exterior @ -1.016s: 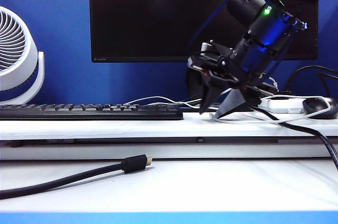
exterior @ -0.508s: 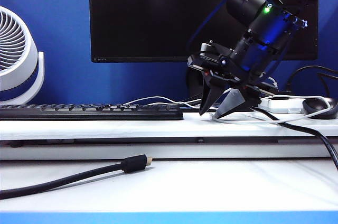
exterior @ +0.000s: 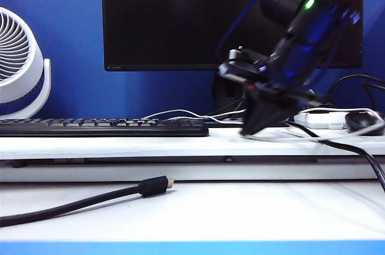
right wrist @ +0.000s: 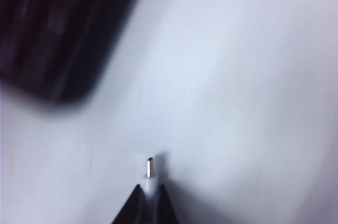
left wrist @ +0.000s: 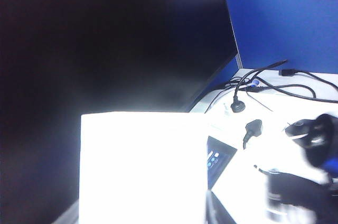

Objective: Pick up the Type-C charging cable and the charging base, insert one end of the Type-C charger into the corresponding slot on the base, and finally place the plugged-in charger back on the table.

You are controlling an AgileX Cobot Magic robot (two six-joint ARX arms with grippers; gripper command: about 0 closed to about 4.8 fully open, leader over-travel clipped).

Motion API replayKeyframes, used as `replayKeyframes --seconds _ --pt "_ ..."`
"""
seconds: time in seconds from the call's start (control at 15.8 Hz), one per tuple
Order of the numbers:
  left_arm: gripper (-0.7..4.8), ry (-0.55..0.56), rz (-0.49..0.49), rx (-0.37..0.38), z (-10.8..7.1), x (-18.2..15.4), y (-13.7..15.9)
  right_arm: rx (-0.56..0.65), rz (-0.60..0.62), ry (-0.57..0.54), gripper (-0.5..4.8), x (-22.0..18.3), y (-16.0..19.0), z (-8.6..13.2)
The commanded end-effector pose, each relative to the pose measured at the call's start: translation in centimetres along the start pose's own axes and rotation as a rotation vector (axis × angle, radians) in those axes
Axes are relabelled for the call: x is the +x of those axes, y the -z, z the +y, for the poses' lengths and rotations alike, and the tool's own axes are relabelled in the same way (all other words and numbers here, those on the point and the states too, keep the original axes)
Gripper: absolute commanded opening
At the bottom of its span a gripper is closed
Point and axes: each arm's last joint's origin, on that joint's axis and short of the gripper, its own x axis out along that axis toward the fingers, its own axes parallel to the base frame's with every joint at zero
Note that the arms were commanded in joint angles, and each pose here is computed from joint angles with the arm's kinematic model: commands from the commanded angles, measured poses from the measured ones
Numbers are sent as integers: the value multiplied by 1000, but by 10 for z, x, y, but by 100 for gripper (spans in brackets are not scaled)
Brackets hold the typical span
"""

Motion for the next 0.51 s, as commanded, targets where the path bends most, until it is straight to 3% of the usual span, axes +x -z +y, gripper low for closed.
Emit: replayKeyframes --seconds 0.06,0.13,0.25,0.38,0.51 --pt "268 -2 -7 -1 1 -2 -3 -135 -159 -18 -1 -67 -8 14" --pt "268 -2 -7 -1 1 -2 -3 -190 -240 -31 -1 -89 -11 19" --pt "268 5 -11 -2 1 -2 -3 -338 -565 -44 -1 -161 -15 34" --pt "268 32 -24 -11 0 -2 -3 -398 -787 -41 -1 -205 -12 42" --pt "268 185 -83 -57 -5 -3 -4 -460 -938 -20 -1 -239 -4 47"
